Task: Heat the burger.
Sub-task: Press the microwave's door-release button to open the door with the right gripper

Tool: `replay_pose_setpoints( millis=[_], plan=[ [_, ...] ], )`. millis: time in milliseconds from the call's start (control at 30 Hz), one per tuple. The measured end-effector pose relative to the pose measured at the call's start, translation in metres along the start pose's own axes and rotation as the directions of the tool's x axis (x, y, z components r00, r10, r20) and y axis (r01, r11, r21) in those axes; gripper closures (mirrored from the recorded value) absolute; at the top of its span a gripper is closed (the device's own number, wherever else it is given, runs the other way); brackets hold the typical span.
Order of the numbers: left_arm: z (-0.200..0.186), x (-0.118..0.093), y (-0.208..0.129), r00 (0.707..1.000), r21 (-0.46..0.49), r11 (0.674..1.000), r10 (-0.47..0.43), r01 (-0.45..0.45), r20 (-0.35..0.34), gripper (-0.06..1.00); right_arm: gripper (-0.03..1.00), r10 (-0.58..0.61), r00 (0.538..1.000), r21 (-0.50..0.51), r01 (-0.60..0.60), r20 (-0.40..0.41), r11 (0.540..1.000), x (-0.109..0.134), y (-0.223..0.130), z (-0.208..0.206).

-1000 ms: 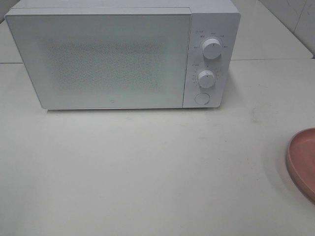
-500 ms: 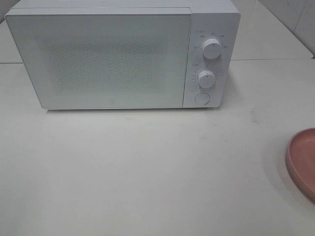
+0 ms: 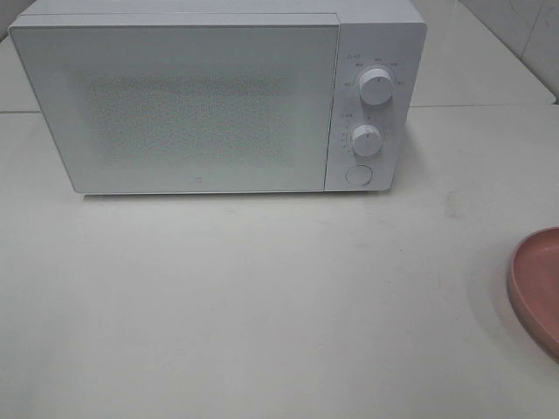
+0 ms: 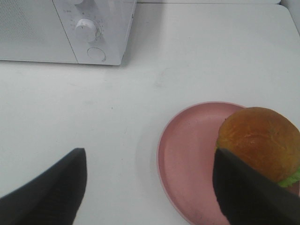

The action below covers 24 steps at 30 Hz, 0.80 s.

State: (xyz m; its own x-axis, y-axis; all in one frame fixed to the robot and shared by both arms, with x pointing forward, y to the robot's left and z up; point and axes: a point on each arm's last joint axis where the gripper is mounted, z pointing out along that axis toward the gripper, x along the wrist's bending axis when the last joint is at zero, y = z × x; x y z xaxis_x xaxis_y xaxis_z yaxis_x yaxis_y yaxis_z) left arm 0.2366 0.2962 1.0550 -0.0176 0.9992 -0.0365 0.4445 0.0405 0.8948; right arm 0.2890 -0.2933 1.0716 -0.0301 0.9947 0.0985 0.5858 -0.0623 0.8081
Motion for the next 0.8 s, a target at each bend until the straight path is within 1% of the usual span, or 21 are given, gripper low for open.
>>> replay_pose_setpoints(
  millis=[133, 300, 800],
  plan=[
    [0.0, 0.0, 0.0, 1.0, 0.0, 1.0, 0.0, 0.0, 0.0, -0.03, 0.24, 0.0, 1.0, -0.004, 0.0, 0.0, 1.0, 0.001, 0.005, 0.006],
    [0.0, 0.0, 0.0, 1.0, 0.0, 1.0, 0.0, 0.0, 0.0, -0.03, 0.24, 0.001, 1.0, -0.013, -0.001, -0.001, 1.0, 0.002, 0.021, 0.026],
    [0.0, 0.0, 0.0, 1.0, 0.0, 1.0, 0.0, 0.0, 0.0, -0.03, 0.24, 0.002, 1.0, -0.043, -0.002, -0.003, 0.999, 0.005, 0.046, 0.069]
  ],
)
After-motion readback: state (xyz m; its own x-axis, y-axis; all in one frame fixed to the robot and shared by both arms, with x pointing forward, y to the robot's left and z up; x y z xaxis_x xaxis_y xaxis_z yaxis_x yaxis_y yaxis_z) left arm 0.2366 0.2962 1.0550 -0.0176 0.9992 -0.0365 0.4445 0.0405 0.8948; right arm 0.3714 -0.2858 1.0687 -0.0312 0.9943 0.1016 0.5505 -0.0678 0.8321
